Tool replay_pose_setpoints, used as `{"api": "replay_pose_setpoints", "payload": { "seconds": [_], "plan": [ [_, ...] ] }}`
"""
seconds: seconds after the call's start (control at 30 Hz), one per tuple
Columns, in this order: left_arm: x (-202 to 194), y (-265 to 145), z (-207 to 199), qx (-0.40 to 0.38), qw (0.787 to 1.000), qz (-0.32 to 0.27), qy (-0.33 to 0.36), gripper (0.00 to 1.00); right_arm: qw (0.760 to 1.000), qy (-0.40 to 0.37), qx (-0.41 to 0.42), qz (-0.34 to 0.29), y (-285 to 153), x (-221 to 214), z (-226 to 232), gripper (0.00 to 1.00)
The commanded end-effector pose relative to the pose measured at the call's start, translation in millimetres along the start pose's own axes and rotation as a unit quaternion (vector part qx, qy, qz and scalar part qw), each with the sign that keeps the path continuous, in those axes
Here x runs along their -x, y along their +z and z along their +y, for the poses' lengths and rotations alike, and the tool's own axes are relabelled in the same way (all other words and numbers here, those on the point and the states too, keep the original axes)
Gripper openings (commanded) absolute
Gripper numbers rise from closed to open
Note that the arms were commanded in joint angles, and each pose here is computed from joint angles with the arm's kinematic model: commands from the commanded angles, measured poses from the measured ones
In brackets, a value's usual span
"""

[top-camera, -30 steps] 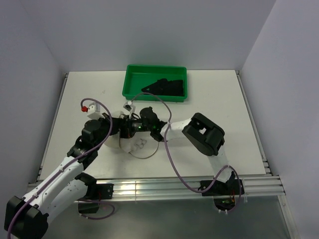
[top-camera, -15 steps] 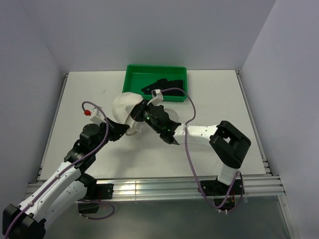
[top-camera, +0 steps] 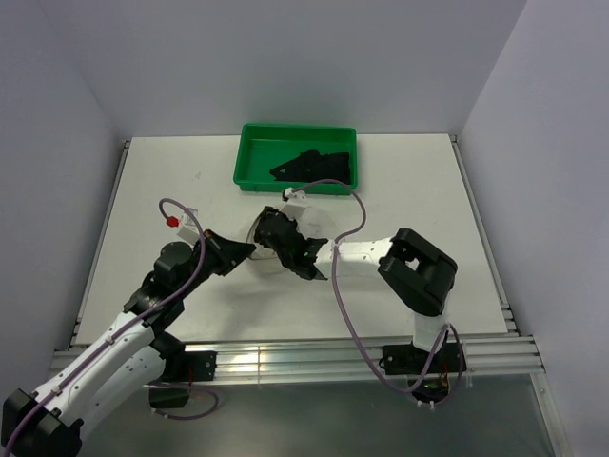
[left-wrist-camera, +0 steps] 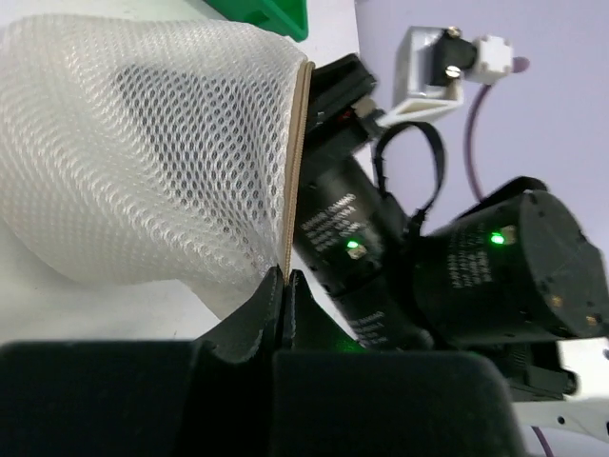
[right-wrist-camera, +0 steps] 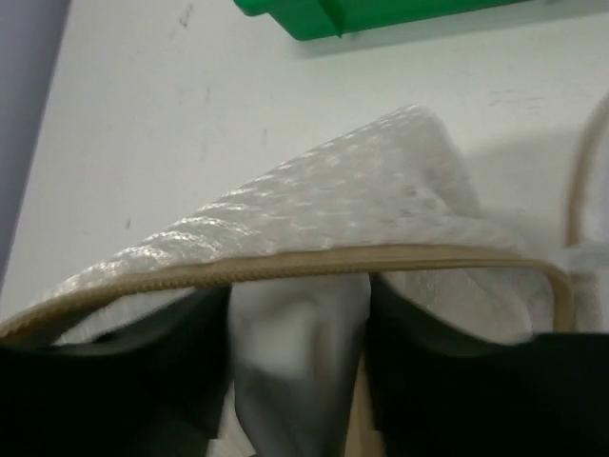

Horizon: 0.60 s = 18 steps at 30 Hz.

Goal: Place the bra in the laundry bag and zip it closed

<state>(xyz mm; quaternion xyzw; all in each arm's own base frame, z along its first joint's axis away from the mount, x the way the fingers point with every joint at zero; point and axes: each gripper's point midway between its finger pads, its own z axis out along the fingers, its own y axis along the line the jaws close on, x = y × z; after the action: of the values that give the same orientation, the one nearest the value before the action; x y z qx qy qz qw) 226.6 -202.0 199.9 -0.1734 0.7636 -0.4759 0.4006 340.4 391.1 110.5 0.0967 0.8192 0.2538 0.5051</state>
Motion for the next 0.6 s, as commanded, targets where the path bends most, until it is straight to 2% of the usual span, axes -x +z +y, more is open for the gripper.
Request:
{"api": "replay_pose_setpoints", "payload": {
  "seconds": [0.0,0.1,0.2,0.27,0.37,0.43,0.47,0.5,0.57],
  "plan": [
    [7,0,0,-0.011,0.999,-0.03,-0.014,0.0,0.997,-0.062,-0.031,-0.037,-21,39,-7,0.62],
    [8,1,15,0.015,0.999,-0.039,0.001,0.0,0.993,-0.116,-0.01,0.013,-34,34,-5,0.84],
    [15,3,29,0.045,0.997,-0.061,0.022,0.0,0.983,-0.164,0.022,0.084,-49,20,2,0.94],
    [16,4,38,0.063,0.996,-0.063,0.031,0.0,0.977,-0.169,0.048,0.119,-64,15,6,0.97],
    [14,4,44,0.071,0.995,-0.06,0.041,0.0,0.972,-0.169,0.079,0.145,-82,6,3,0.98],
    [16,2,44,0.073,0.994,-0.066,0.046,0.0,0.977,-0.145,0.09,0.128,-93,22,0,0.97],
    [20,1,40,0.067,0.994,-0.073,0.051,0.0,0.977,-0.143,0.077,0.137,-96,14,-20,0.93],
    [19,-2,46,0.08,0.993,-0.073,0.054,0.0,0.983,-0.122,0.075,0.118,-98,33,-29,0.91],
    [21,-3,46,0.08,0.992,-0.077,0.061,0.0,0.987,-0.103,0.051,0.114,-105,36,-60,0.84]
  ]
}}
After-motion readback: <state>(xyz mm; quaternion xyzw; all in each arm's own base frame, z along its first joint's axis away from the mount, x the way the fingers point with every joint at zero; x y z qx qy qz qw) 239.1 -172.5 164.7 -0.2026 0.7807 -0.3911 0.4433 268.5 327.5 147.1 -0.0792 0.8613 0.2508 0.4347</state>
